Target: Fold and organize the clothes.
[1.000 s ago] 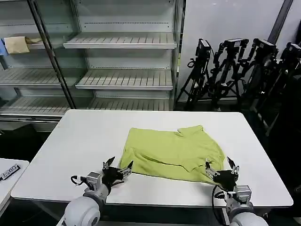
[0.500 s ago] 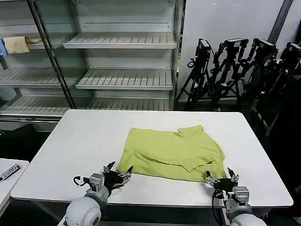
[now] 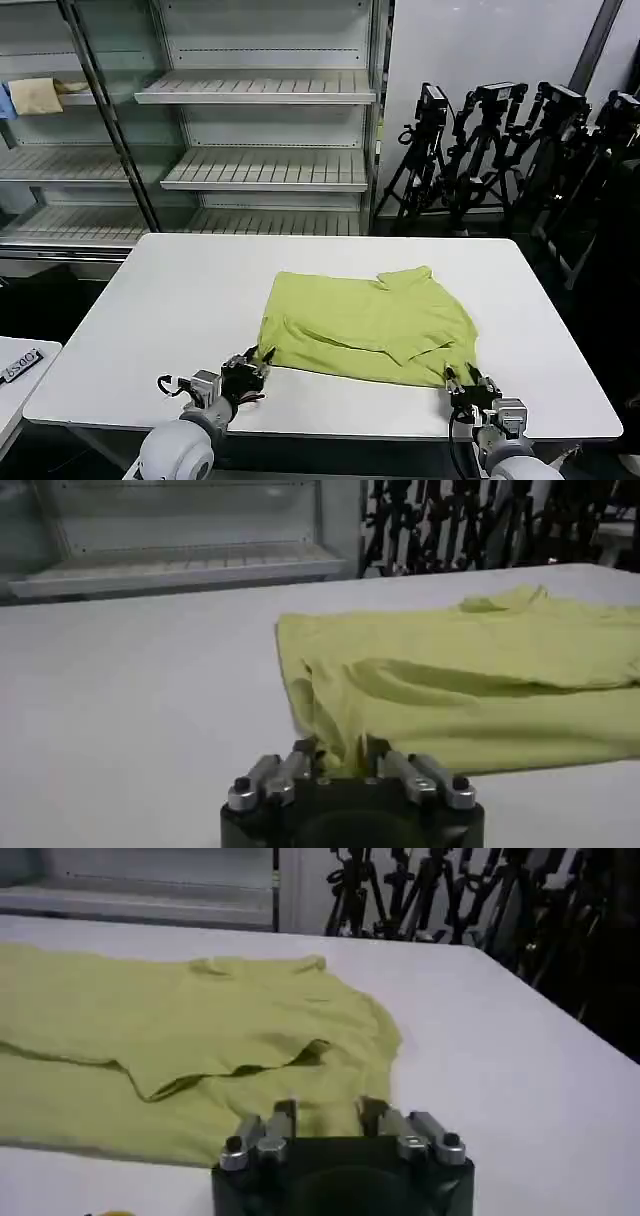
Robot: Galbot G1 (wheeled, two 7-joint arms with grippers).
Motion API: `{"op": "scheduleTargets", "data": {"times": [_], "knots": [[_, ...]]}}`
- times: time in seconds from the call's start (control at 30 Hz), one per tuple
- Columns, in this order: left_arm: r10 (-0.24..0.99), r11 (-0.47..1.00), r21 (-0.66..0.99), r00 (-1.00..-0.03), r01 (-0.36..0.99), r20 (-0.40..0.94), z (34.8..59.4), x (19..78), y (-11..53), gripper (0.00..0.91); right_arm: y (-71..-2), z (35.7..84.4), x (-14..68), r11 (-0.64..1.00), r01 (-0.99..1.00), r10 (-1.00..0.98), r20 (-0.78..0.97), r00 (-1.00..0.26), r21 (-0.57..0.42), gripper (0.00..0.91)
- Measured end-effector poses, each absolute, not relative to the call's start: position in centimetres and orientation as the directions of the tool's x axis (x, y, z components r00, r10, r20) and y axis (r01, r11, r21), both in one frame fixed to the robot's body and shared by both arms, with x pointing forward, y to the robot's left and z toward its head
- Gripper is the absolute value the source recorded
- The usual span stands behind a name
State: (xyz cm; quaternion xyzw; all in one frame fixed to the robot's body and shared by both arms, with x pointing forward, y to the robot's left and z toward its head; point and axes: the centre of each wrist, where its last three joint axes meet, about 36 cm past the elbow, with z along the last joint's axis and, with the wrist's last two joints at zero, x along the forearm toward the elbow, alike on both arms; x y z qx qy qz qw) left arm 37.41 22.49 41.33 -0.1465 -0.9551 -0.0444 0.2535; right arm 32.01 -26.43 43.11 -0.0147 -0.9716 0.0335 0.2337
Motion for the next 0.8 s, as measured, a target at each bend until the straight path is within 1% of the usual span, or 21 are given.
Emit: {"op": "scheduleTargets", "data": {"times": [0.27,0.43,0.5,0.8], "knots": [[0.254,0.954,0.011,-0.827,0.300,0.502,41.4,36.5,22.6,0.010,-26.4,43.5,31.3,0.998,0.005,0.036,0.456,-0.889,-0.069,0.000],[0.254,0.954,0.009,-0.826,0.299,0.504,41.6,35.5,22.5,0.020,-26.3,43.8,30.7,0.998,-0.003,0.030,0.456,-0.890,-0.070,0.000],[0.253,0.954,0.013,-0.826,0.300,0.504,41.8,34.9,22.4,0.010,-26.3,44.0,30.5,0.997,-0.007,0.027,0.456,-0.890,-0.071,0.000],[0.259,0.952,0.007,-0.822,0.305,0.506,42.8,31.1,21.9,0.020,-26.0,44.8,28.7,0.996,-0.031,0.010,0.453,-0.891,-0.084,0.000]]}}
